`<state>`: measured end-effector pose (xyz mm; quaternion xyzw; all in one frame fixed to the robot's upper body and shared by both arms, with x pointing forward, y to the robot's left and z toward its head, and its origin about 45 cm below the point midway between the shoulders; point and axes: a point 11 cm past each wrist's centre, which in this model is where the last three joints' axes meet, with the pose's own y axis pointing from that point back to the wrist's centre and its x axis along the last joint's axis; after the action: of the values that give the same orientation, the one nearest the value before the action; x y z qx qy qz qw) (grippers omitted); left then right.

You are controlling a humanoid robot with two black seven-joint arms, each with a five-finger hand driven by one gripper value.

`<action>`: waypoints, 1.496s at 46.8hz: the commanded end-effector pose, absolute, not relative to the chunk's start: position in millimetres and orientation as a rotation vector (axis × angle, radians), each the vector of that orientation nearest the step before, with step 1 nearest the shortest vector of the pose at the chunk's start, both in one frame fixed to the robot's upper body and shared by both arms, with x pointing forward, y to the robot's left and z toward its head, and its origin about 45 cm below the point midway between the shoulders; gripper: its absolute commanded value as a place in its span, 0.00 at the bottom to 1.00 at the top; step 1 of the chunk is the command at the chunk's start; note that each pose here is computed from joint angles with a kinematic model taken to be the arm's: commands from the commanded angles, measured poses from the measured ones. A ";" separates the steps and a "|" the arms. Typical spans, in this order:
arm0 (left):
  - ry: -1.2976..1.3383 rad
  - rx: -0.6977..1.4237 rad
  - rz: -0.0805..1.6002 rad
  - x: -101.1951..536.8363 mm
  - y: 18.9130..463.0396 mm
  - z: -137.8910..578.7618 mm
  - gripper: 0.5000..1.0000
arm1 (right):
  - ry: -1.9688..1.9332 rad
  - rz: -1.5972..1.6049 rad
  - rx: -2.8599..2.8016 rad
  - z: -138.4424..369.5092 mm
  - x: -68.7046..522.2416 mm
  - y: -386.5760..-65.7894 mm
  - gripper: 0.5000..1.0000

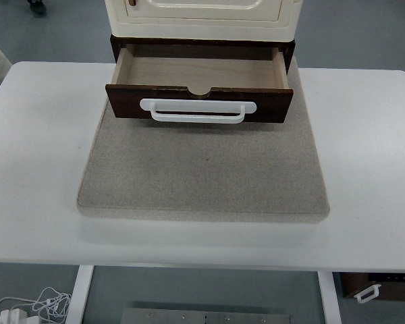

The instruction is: Close the drawer under the combination cabinet

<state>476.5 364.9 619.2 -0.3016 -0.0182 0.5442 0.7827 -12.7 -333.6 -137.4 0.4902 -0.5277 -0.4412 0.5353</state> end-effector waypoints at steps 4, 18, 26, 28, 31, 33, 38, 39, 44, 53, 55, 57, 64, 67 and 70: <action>-0.148 -0.556 1.098 456.4 336.9 639.0 1.00 | -1.257 -1.051 1.168 -137.4 -12.8 -333.6 0.90; -0.255 -0.375 0.888 422.3 258.4 634.7 1.00 | -1.257 -1.051 1.168 -137.4 -12.8 -333.6 0.90; -0.282 -0.274 0.767 404.0 213.6 619.4 1.00 | -1.257 -1.051 1.168 -137.4 -12.8 -333.6 0.90; -0.286 -0.249 0.739 399.9 203.6 614.5 1.00 | -1.257 -1.051 1.168 -137.4 -12.8 -333.6 0.90; -0.292 -0.213 0.696 392.8 188.7 607.4 1.00 | -1.257 -1.051 1.168 -137.4 -12.8 -333.6 0.90; -0.296 -0.188 0.668 387.8 179.3 602.1 1.00 | -1.257 -1.051 1.168 -137.4 -12.8 -333.6 0.90; -0.307 -0.117 0.610 378.4 159.9 583.9 1.00 | -1.257 -1.051 1.168 -137.4 -12.8 -333.6 0.90; -0.309 -0.102 0.599 376.8 157.0 579.7 1.00 | -1.257 -1.051 1.168 -137.4 -12.8 -333.6 0.90; -0.325 -0.034 0.559 372.1 145.0 559.8 1.00 | -1.257 -1.051 1.168 -137.4 -12.8 -333.6 0.90; -0.363 0.087 0.507 368.8 132.6 530.4 1.00 | -1.257 -1.050 1.167 -137.4 -12.7 -333.7 0.90; -0.374 0.105 0.475 366.2 127.2 526.6 1.00 | -1.257 -1.050 1.167 -137.4 -12.7 -333.7 0.90; -0.369 0.124 0.433 363.4 120.5 519.0 1.00 | -1.257 -1.051 1.168 -137.4 -12.8 -333.6 0.90; -0.372 0.213 0.349 353.9 110.4 494.1 1.00 | -1.257 -1.051 1.168 -137.4 -12.8 -333.6 0.90; -0.387 0.253 0.324 351.2 105.4 482.0 1.00 | -1.257 -1.051 1.168 -137.4 -12.8 -333.6 0.90; -0.396 0.289 0.301 349.7 101.2 470.5 1.00 | -1.257 -1.051 1.168 -137.4 -12.8 -333.6 0.90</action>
<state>351.2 105.4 482.8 0.1240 -0.1913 0.1598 0.9605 -12.7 -333.6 -137.4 0.4901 -0.5278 -0.4412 0.5354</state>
